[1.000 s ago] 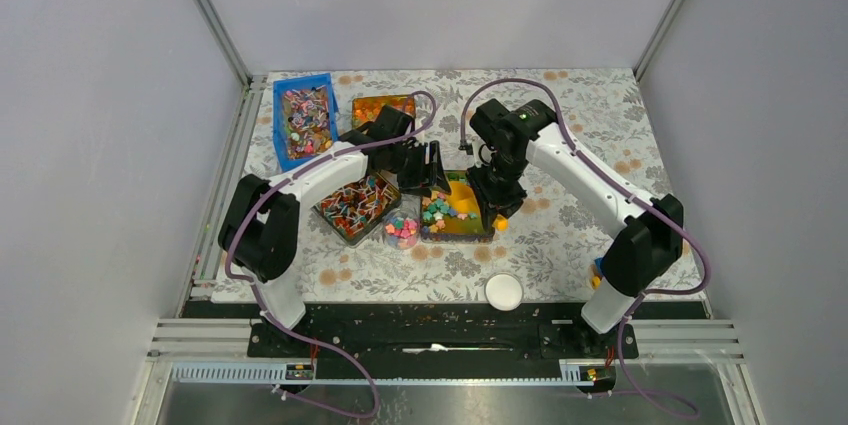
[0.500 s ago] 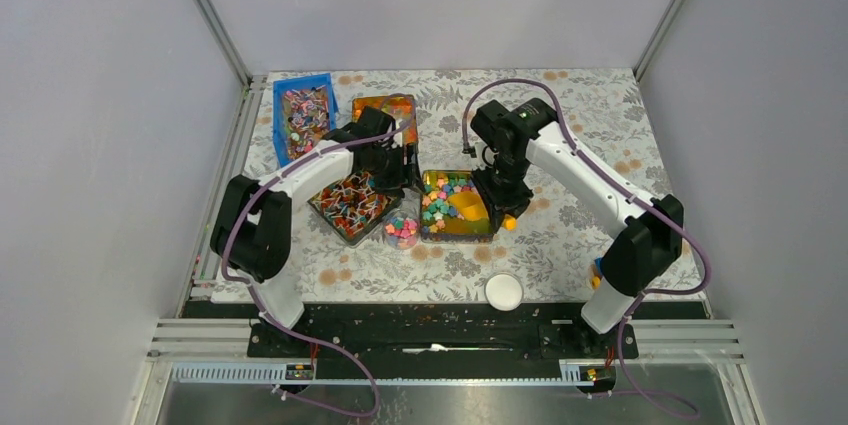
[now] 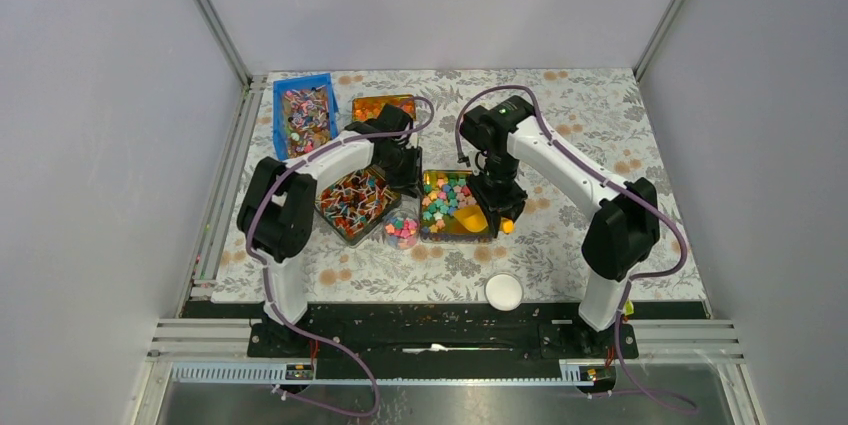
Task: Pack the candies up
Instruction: Scoop the fake candies from the storage box, then place the fake candies in the packing bottle.
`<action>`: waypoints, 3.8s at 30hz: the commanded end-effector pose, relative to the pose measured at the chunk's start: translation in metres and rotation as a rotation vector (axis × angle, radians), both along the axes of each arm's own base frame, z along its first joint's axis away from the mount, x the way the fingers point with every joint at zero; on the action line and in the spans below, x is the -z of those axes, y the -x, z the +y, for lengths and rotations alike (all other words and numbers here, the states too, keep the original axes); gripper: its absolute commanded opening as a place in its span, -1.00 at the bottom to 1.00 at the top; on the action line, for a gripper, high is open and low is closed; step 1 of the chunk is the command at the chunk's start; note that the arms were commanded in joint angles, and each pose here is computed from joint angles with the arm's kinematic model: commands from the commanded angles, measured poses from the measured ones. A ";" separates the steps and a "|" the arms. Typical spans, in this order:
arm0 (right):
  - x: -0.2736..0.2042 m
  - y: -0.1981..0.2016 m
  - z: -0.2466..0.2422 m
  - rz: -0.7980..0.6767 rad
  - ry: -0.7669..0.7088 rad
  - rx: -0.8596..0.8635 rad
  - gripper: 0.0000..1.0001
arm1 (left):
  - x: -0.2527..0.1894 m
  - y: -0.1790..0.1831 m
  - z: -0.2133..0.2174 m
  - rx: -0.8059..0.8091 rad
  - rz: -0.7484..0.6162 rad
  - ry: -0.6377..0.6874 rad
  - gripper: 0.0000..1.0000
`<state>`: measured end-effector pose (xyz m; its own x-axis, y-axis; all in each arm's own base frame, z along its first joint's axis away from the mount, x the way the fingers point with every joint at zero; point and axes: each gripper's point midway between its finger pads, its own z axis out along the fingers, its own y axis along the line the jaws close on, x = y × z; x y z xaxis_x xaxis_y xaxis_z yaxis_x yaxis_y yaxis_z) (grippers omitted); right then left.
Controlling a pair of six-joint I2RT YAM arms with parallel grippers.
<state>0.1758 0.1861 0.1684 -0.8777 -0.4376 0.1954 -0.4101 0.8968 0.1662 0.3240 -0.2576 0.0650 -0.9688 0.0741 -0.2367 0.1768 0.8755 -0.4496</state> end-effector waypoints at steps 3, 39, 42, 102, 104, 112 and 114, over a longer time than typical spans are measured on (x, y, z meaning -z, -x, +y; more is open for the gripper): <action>-0.007 0.011 -0.006 0.057 0.046 -0.017 -1.00 | -0.007 -0.016 -0.018 0.062 -0.073 -0.007 -0.63; 0.071 -0.038 0.047 0.219 0.080 -0.011 -1.00 | -0.010 -0.019 -0.039 0.112 -0.072 -0.020 -0.77; 0.085 -0.043 0.043 0.170 0.076 -0.026 -1.00 | -0.012 -0.020 -0.039 0.111 -0.074 -0.017 -0.76; 0.048 0.039 0.022 -0.064 -0.036 -0.232 -1.00 | -0.069 0.044 0.110 -0.288 -0.286 -0.065 0.37; 0.045 0.044 0.027 -0.059 -0.044 -0.245 -1.00 | -0.067 0.050 0.116 -0.297 -0.290 -0.079 0.38; 0.032 0.065 0.046 -0.004 -0.108 -0.297 -1.00 | -0.061 0.069 0.129 -0.329 -0.292 -0.102 0.43; 0.029 0.069 0.052 0.026 -0.128 -0.294 -1.00 | -0.059 0.071 0.129 -0.329 -0.288 -0.100 0.44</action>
